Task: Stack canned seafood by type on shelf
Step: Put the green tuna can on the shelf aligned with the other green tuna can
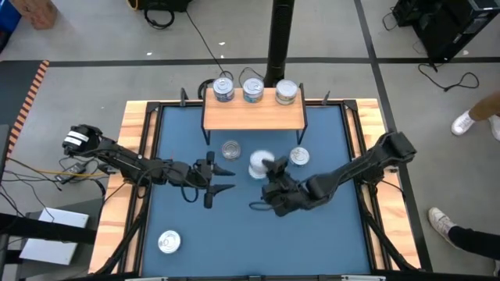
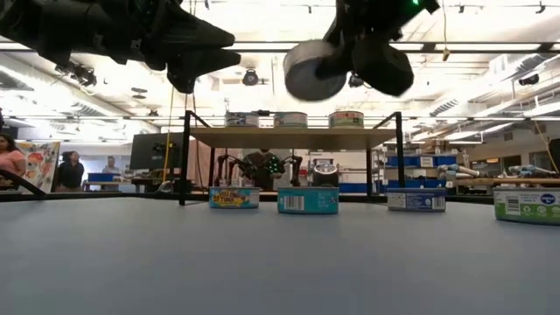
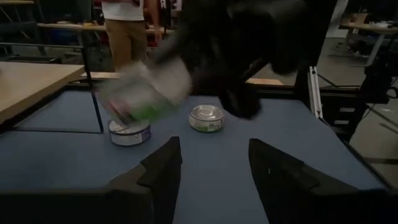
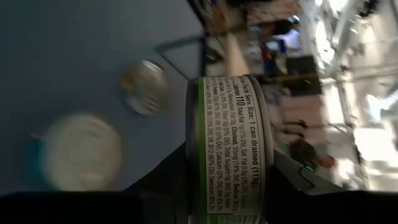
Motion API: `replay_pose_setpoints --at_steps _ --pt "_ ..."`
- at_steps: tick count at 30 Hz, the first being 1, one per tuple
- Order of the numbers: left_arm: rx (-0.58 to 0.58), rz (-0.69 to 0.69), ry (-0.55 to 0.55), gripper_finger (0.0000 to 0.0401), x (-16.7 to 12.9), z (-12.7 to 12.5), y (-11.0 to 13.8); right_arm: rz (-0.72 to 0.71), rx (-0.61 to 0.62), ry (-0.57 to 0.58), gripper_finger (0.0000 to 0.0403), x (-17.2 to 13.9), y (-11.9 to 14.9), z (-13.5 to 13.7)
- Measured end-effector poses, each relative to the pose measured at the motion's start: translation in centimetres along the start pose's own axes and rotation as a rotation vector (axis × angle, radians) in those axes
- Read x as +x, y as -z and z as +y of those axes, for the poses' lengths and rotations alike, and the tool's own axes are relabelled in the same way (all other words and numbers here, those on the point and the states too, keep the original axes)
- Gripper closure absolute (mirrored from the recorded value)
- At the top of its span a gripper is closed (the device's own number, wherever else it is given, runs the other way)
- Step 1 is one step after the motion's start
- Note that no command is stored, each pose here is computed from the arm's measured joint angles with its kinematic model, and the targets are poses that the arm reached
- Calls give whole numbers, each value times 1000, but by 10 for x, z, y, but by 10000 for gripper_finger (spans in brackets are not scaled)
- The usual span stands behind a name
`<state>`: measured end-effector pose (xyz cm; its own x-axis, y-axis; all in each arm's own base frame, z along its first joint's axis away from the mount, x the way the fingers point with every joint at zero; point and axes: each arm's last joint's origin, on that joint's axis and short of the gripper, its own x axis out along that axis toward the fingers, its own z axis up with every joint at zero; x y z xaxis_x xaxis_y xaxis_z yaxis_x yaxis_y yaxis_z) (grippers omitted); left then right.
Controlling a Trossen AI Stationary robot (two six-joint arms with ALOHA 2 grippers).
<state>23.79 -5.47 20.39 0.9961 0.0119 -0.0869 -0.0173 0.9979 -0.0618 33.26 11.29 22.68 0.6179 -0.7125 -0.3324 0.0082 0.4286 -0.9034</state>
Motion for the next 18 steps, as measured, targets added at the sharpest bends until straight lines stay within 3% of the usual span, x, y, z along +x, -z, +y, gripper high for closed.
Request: replay_pose_setpoints --at_steps 9,18 --pt "-2 -17 -11 210 0 1 -2 186 -55 107 261 37 33 -64" --pt "-2 -28 -14 211 0 1 -3 345 -35 75 261 84 69 -87"
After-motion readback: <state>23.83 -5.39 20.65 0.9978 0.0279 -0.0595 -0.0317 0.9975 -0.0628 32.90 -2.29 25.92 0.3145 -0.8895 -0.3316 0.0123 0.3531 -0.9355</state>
